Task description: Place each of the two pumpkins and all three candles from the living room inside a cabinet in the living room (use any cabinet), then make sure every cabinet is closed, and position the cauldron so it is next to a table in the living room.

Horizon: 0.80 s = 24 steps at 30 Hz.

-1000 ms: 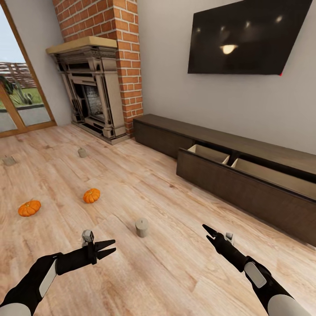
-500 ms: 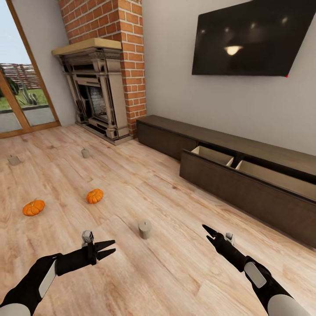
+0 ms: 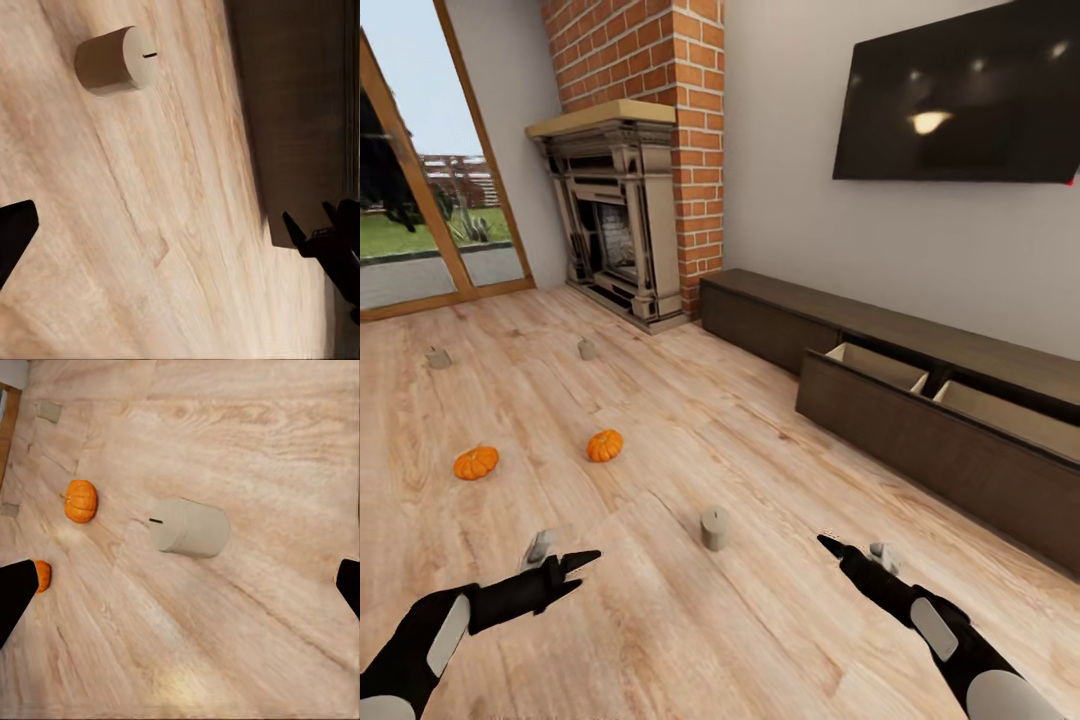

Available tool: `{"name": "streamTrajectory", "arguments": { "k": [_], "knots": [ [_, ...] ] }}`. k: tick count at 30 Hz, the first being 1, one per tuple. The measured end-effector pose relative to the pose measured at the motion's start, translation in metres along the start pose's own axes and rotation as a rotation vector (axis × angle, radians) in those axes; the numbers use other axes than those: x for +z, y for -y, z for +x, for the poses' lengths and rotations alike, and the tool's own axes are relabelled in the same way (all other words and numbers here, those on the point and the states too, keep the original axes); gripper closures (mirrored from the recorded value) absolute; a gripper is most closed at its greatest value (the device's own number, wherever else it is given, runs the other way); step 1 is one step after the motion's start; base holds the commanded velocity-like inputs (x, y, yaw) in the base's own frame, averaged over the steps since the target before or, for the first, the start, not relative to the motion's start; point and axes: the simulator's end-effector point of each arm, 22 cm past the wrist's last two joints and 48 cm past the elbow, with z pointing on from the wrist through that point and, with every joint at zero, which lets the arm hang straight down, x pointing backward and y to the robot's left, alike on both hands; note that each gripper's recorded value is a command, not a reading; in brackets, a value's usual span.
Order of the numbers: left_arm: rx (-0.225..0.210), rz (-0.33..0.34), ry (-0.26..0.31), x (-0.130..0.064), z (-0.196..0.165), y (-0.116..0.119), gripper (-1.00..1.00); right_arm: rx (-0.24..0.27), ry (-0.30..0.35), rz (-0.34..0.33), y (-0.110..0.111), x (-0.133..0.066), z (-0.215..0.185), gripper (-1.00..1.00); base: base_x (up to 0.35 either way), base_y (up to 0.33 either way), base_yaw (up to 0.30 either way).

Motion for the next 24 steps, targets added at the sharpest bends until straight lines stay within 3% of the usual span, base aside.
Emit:
{"name": "streamTrajectory", "arguments": {
  "k": [3, 10, 16, 20, 21, 23, 24],
  "knots": [
    [-0.005, -0.028, 0.018, -0.004, -0.005, -0.006, -1.00, -0.050, -0.042, 0.016, 0.000, 0.003, 0.012, -1.00, 0.000, 0.000, 0.222],
    [0.009, -0.037, 0.038, -0.010, -0.012, 0.000, -1.00, -0.083, -0.044, 0.005, -0.013, 0.000, 0.009, -1.00, 0.000, 0.000, 0.185],
    [0.012, -0.185, 0.067, -0.020, -0.022, -0.025, -1.00, -0.112, -0.041, -0.007, -0.029, 0.002, 0.011, -1.00, 0.000, 0.000, 0.021],
    [0.018, -0.267, 0.084, -0.029, -0.028, -0.036, -1.00, -0.145, -0.023, 0.085, -0.025, 0.006, 0.007, -1.00, 0.000, 0.000, 0.001],
    [0.022, -0.279, 0.088, -0.032, -0.030, -0.038, -1.00, -0.177, -0.049, 0.129, -0.023, 0.010, 0.018, -1.00, 0.000, 0.000, 0.000],
    [0.028, -0.306, 0.095, -0.037, -0.033, -0.041, -1.00, -0.250, -0.092, 0.240, -0.010, 0.011, 0.034, -1.00, 0.000, 0.000, 0.000],
    [0.030, -0.351, 0.101, -0.042, -0.035, -0.049, -1.00, -0.288, -0.100, 0.347, 0.007, 0.007, 0.035, -1.00, 0.000, 0.000, 0.000]
  ]
}}
